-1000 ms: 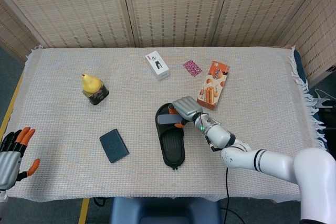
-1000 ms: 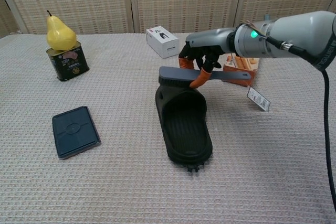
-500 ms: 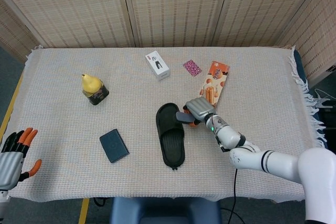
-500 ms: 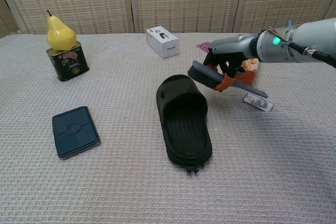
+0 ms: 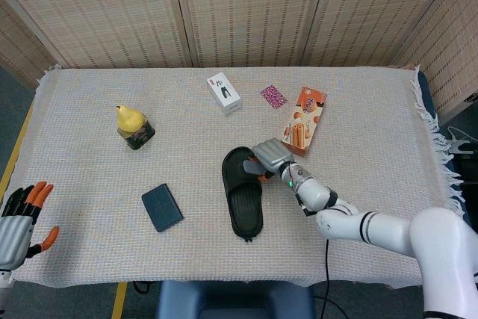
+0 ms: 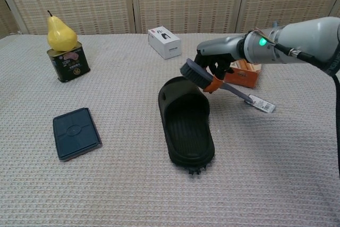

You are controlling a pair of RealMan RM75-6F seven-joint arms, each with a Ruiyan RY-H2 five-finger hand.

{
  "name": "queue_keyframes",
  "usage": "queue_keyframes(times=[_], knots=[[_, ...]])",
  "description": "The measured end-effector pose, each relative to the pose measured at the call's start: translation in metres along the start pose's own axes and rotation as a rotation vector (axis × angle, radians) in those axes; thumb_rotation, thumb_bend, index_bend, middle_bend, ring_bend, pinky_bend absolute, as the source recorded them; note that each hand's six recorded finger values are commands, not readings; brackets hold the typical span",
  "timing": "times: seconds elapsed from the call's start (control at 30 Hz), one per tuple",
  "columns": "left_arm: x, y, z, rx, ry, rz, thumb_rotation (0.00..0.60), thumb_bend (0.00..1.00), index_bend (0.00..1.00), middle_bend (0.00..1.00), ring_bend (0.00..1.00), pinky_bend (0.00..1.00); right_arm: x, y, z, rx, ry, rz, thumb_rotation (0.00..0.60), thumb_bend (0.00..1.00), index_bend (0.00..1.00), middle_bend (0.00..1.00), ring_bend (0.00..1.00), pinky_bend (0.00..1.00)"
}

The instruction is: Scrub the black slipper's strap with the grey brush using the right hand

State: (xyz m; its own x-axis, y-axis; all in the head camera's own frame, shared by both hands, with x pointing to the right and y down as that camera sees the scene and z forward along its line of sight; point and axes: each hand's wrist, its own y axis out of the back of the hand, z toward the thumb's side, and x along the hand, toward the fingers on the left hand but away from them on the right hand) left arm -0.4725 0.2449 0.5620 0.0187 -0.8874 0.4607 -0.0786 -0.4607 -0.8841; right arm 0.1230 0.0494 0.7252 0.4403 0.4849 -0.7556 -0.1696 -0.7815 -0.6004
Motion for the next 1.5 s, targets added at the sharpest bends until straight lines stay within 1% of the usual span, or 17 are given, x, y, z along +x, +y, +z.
queue_keyframes(times=[0.13,0.23,0.67,0.83,1.13,1.27,1.33,1.5], knots=[[0.000,0.001,-0.001,-0.004,-0.001,0.003,0.600,0.36,0.00,0.00,0.00,0.01,-0.005,0.003,0.010,0.020,0.012,-0.002,0.600,0.55,0.76,0.58,0.61,0.74],[-0.001,0.001,-0.001,-0.004,-0.003,0.002,0.600,0.36,0.00,0.00,0.00,0.01,-0.005,0.002,0.009,0.047,0.005,0.003,0.600,0.55,0.76,0.58,0.61,0.74],[-0.001,-0.002,0.003,-0.010,-0.017,-0.018,0.600,0.36,0.00,0.00,0.00,0.01,0.002,-0.014,-0.018,0.142,-0.096,0.080,0.600,0.56,0.77,0.59,0.62,0.74],[-0.001,-0.002,0.003,-0.013,-0.020,-0.022,0.600,0.36,0.00,0.00,0.00,0.01,0.006,-0.014,-0.020,0.167,-0.118,0.096,0.600,0.56,0.77,0.59,0.62,0.74],[-0.002,0.000,0.003,-0.020,-0.021,-0.016,0.600,0.36,0.00,0.00,0.00,0.01,0.002,-0.007,-0.002,0.199,-0.101,0.088,0.600,0.56,0.77,0.59,0.62,0.74],[-0.003,0.000,0.003,-0.021,-0.019,-0.012,0.600,0.36,0.00,0.00,0.00,0.01,-0.003,-0.005,0.007,0.182,-0.091,0.076,0.600,0.56,0.78,0.59,0.62,0.74],[-0.002,0.000,0.003,-0.019,-0.020,-0.012,0.600,0.36,0.00,0.00,0.00,0.01,-0.004,-0.006,0.008,0.183,-0.088,0.075,0.600,0.56,0.78,0.59,0.62,0.74],[-0.002,0.000,0.004,-0.016,-0.018,-0.012,0.600,0.36,0.00,0.00,0.00,0.01,-0.004,-0.017,0.001,0.202,-0.097,0.105,0.600,0.56,0.78,0.59,0.62,0.74]])
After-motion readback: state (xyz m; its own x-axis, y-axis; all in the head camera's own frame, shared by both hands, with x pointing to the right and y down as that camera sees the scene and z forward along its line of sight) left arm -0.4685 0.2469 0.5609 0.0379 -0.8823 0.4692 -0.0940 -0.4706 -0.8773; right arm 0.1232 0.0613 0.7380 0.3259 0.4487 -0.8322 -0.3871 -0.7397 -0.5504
